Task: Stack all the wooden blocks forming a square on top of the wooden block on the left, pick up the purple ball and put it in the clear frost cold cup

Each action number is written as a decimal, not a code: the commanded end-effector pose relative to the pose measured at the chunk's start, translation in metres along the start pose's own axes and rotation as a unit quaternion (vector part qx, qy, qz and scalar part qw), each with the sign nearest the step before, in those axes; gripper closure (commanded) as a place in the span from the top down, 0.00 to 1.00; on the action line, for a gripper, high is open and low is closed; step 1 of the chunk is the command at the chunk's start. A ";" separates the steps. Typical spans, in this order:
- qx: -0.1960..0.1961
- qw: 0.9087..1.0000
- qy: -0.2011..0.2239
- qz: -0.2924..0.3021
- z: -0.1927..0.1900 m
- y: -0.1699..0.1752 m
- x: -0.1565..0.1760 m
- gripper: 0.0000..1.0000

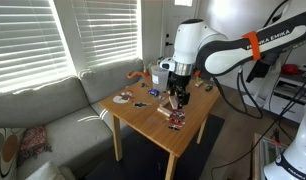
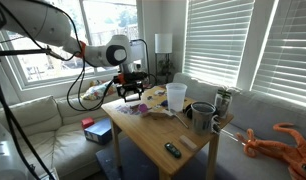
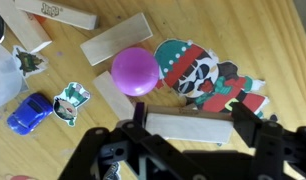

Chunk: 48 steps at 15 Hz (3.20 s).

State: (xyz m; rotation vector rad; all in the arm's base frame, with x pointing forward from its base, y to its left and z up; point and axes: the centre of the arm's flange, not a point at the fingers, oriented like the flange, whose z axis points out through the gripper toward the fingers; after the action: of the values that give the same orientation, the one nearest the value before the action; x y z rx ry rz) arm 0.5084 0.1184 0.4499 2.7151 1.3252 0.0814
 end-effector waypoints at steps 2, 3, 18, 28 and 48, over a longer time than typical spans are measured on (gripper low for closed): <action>0.007 0.994 0.001 -0.105 0.010 0.013 0.013 0.61; 0.003 0.993 -0.002 -0.121 0.012 0.014 0.017 0.61; 0.003 0.972 -0.007 -0.234 0.040 0.014 0.051 0.61; 0.003 0.967 0.006 -0.256 0.031 0.017 0.038 0.61; 0.037 0.946 0.008 -0.323 0.033 0.023 0.037 0.61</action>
State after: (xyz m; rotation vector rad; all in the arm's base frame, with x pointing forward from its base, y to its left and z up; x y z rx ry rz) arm 0.5489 0.1333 0.4147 2.1782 2.1572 -0.0029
